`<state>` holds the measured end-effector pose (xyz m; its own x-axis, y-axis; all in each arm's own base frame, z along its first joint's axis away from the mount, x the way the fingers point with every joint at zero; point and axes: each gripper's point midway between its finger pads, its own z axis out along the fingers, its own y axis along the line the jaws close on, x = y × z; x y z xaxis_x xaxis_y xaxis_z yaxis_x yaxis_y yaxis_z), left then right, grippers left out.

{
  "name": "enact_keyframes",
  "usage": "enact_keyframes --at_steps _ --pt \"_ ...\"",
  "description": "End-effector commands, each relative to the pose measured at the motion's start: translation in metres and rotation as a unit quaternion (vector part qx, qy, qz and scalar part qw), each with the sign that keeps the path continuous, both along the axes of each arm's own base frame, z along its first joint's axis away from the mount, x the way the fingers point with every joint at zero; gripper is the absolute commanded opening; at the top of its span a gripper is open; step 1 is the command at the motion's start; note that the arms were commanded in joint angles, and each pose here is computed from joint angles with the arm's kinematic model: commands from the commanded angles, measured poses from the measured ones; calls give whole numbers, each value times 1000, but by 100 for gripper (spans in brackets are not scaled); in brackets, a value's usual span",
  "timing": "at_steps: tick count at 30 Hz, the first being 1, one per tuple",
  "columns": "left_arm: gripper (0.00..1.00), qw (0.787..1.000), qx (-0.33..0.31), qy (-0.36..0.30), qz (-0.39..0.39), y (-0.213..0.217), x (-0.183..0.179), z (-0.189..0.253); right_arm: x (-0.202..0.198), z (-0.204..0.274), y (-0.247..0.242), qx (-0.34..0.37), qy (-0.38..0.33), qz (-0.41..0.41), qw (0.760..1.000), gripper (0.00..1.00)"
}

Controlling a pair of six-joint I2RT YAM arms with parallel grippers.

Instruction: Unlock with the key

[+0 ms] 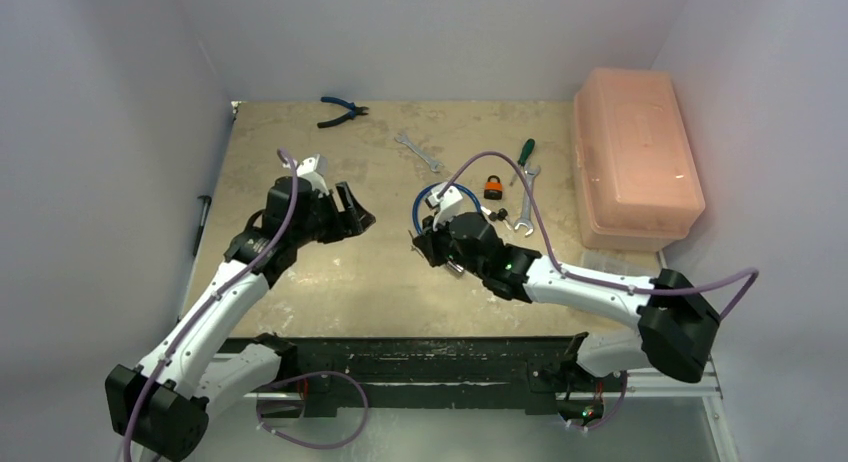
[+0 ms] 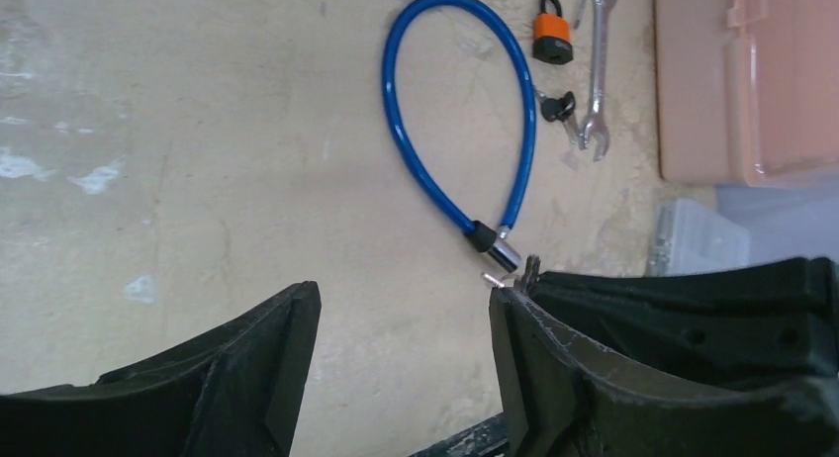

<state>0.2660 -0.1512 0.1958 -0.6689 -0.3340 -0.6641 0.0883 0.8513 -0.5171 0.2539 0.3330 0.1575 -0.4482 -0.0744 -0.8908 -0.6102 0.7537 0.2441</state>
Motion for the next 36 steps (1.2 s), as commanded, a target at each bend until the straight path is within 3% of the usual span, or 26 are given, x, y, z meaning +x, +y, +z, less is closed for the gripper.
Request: enact_keyframes --at_steps 1,7,20,36 --pt "65 994 -105 -2 -28 -36 7 36 -3 36 -6 -12 -97 -6 995 0" --pt "62 987 -156 19 -34 -60 8 35 -11 44 -14 -27 -122 -17 992 0" --pt "58 983 -167 38 -70 -113 -11 34 -14 57 -17 -55 -157 -26 986 0" --pt "42 982 -186 34 -19 -120 1 23 -24 61 -14 -60 -163 -20 985 0"
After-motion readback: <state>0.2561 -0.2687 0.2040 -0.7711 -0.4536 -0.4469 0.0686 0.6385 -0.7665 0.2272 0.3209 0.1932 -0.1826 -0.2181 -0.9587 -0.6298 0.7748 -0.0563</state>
